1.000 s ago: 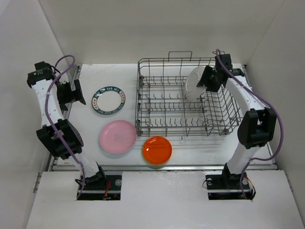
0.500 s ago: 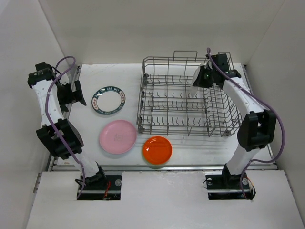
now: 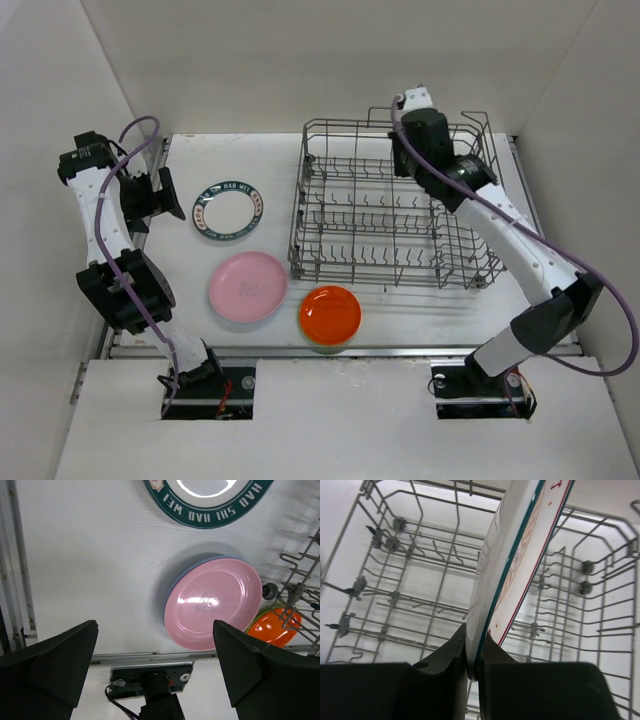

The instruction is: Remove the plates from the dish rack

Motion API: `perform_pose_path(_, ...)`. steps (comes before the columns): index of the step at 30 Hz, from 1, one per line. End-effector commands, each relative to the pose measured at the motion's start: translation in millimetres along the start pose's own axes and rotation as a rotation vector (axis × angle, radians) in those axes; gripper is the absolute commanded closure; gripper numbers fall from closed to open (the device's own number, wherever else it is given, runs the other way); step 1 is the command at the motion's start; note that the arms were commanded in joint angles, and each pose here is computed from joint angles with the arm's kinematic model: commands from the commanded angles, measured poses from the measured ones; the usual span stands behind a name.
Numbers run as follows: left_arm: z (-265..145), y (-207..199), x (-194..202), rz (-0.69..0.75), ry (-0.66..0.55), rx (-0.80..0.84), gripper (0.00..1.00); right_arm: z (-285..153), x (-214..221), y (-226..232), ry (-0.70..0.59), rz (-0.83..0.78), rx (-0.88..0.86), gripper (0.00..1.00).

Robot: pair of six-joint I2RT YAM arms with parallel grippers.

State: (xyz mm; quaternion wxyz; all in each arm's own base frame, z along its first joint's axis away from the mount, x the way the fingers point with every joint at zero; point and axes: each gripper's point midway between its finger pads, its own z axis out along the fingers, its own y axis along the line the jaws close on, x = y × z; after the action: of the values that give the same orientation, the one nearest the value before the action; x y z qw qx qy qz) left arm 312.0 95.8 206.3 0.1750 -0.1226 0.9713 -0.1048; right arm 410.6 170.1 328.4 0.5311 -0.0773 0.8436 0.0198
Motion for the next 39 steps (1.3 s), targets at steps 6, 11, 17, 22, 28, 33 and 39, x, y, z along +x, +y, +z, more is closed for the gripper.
perform_pose_path(6,-51,-58,-5,0.123,-0.096,0.258,0.01,-45,18,96,-0.115,-0.414,0.202,1.0)
perform_pose_path(11,-67,-98,-8,0.254,-0.116,0.367,0.01,-56,68,165,-0.113,-0.678,0.256,1.0)
perform_pose_path(17,-83,-139,-19,0.323,-0.178,0.467,0.0,-75,112,251,-0.152,-0.832,0.16,1.0)
perform_pose_path(22,-64,-175,-2,0.429,-0.085,0.509,0.0,-85,140,292,-0.178,-0.914,0.123,1.0)
perform_pose_path(28,-26,-191,23,0.495,0.053,0.479,0.0,-85,156,303,-0.177,-0.945,0.109,1.0)
perform_pose_path(33,-11,-191,42,0.552,0.14,0.428,0.13,-84,157,303,-0.183,-0.937,0.119,1.0)
perform_pose_path(39,-3,-192,73,0.612,0.303,0.448,0.69,-87,151,302,-0.192,-0.918,0.125,1.0)
